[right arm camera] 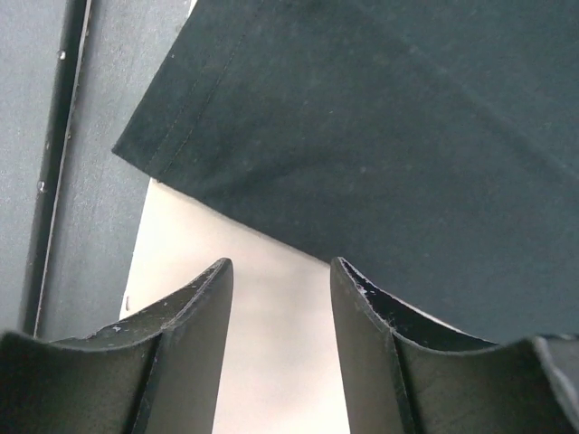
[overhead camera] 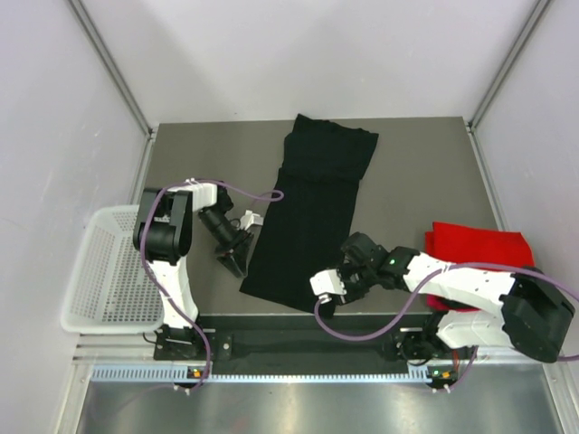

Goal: Fold and stack the t-shirts
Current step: Fold the tshirt

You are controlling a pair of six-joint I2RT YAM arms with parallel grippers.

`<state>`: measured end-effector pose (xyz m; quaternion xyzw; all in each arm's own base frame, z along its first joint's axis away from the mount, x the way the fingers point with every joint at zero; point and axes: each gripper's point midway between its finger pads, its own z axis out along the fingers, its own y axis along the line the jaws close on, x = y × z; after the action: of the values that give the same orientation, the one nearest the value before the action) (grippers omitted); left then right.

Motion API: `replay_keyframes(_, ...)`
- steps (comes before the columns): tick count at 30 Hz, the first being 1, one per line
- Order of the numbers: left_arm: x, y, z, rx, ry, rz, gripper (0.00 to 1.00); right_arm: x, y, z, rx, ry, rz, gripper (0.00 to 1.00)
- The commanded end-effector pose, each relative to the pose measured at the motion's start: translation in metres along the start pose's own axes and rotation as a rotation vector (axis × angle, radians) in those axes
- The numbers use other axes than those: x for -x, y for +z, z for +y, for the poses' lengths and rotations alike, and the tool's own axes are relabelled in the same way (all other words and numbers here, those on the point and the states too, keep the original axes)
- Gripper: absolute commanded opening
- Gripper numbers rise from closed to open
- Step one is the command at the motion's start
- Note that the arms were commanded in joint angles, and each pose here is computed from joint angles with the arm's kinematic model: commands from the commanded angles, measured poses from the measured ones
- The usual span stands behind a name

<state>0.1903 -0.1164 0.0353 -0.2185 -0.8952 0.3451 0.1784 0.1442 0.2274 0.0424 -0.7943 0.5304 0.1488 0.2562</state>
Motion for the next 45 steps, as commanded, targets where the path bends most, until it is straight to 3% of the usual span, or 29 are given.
replay_keyframes(1, 0.015, -0.005, -0.006, 0.002, 0.019, -0.073, 0.42, 0.035, -0.013, -0.025, -0.08, -0.066, -0.097, 0.48)
replay_keyframes(6, 0.01, -0.004, -0.003, 0.022, 0.02, -0.061, 0.42, 0.048, -0.023, -0.004, 0.012, -0.071, -0.146, 0.49)
replay_keyframes(17, 0.01, 0.012, 0.007, 0.031, -0.043, -0.052, 0.4, 0.049, 0.016, 0.044, 0.134, -0.26, -0.078, 0.49)
replay_keyframes(25, 0.01, 0.02, 0.009, 0.031, -0.048, -0.044, 0.4, 0.035, 0.026, 0.05, 0.143, -0.259, -0.04, 0.48)
replay_keyframes(45, 0.005, 0.022, 0.016, 0.089, -0.029, -0.028, 0.35, 0.047, 0.037, 0.037, 0.082, -0.264, -0.045, 0.45)
